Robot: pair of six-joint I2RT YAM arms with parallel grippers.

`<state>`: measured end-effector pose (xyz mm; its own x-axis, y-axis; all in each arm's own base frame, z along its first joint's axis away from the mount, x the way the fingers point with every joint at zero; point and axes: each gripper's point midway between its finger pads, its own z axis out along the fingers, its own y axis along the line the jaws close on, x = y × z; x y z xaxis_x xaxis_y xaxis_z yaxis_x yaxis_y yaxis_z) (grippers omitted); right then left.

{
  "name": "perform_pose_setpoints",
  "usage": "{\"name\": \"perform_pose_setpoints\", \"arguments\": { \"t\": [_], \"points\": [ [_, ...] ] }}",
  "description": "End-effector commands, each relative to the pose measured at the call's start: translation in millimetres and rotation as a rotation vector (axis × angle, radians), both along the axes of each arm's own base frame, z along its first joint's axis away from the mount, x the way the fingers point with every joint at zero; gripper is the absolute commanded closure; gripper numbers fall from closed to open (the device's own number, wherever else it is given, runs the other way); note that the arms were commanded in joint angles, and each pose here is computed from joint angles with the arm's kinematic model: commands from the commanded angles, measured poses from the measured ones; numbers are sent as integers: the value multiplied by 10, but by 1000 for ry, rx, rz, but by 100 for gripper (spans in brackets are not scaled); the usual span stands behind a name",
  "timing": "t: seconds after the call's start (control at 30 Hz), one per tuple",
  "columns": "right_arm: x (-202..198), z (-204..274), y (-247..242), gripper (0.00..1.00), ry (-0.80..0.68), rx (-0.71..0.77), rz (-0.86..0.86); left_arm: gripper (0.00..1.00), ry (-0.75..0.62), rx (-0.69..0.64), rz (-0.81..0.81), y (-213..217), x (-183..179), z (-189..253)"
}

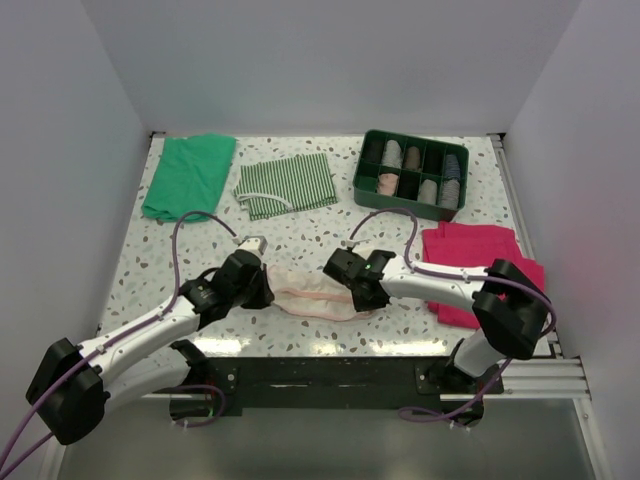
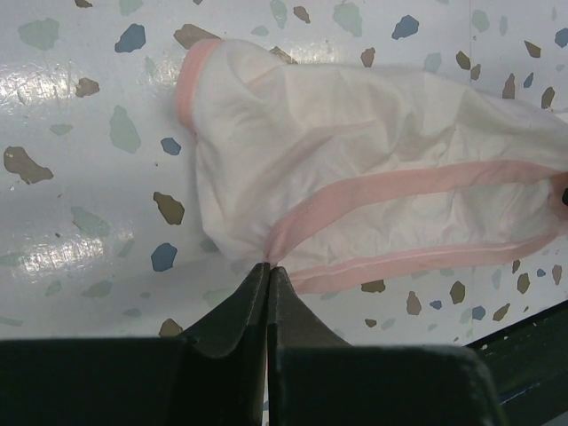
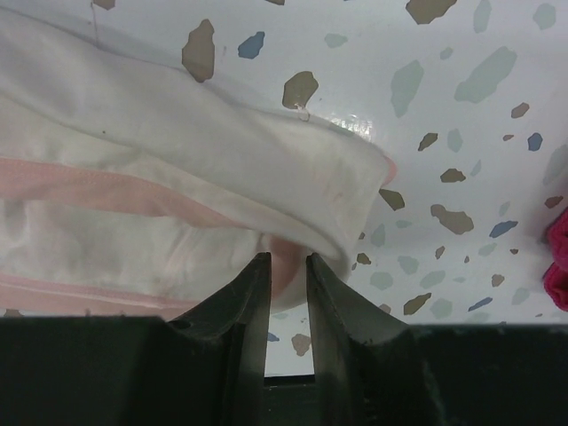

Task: Roll the underwear
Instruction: Flatten out the underwear at the center of the board.

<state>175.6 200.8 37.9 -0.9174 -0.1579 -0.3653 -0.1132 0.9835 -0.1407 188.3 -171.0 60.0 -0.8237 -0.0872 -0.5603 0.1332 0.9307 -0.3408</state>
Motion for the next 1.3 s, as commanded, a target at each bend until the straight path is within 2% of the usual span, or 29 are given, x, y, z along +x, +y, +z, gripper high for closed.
{"name": "perform_pose_setpoints", "arguments": {
  "t": [0.0, 0.17, 0.53, 0.7, 0.8, 0.83, 0.87, 1.1, 1.27],
  "points": [
    [41, -1, 3, 73, -22, -10, -29, 95, -32, -12, -31, -49, 29, 24],
    [21, -64, 28, 68, -11, 5, -28, 95, -34, -15, -28, -44, 26, 27],
    [-47, -293, -32, 67, 32, -37, -37, 95, -28, -9, -28, -35, 22, 8],
    [-69, -341, -35, 76, 40, -33, -39, 95, -26, -7, -27, -32, 15, 0],
    [-47, -270, -26, 86, 22, -19, -40, 95, -30, -9, -26, -33, 21, 13],
    [-26, -195, -18, 96, 5, -5, -39, 95, -30, -9, -22, -30, 26, 17],
    [-21, -150, -9, 98, -4, 5, -37, 95, -31, -8, -25, -32, 25, 20],
    [24, 357, 106, 100, -70, 140, -25, 95, -59, -17, -21, -57, 86, 179],
    [-51, 719, 298, 100, -78, 315, 31, 95, -93, -29, -9, -66, 143, 368]
  ]
}}
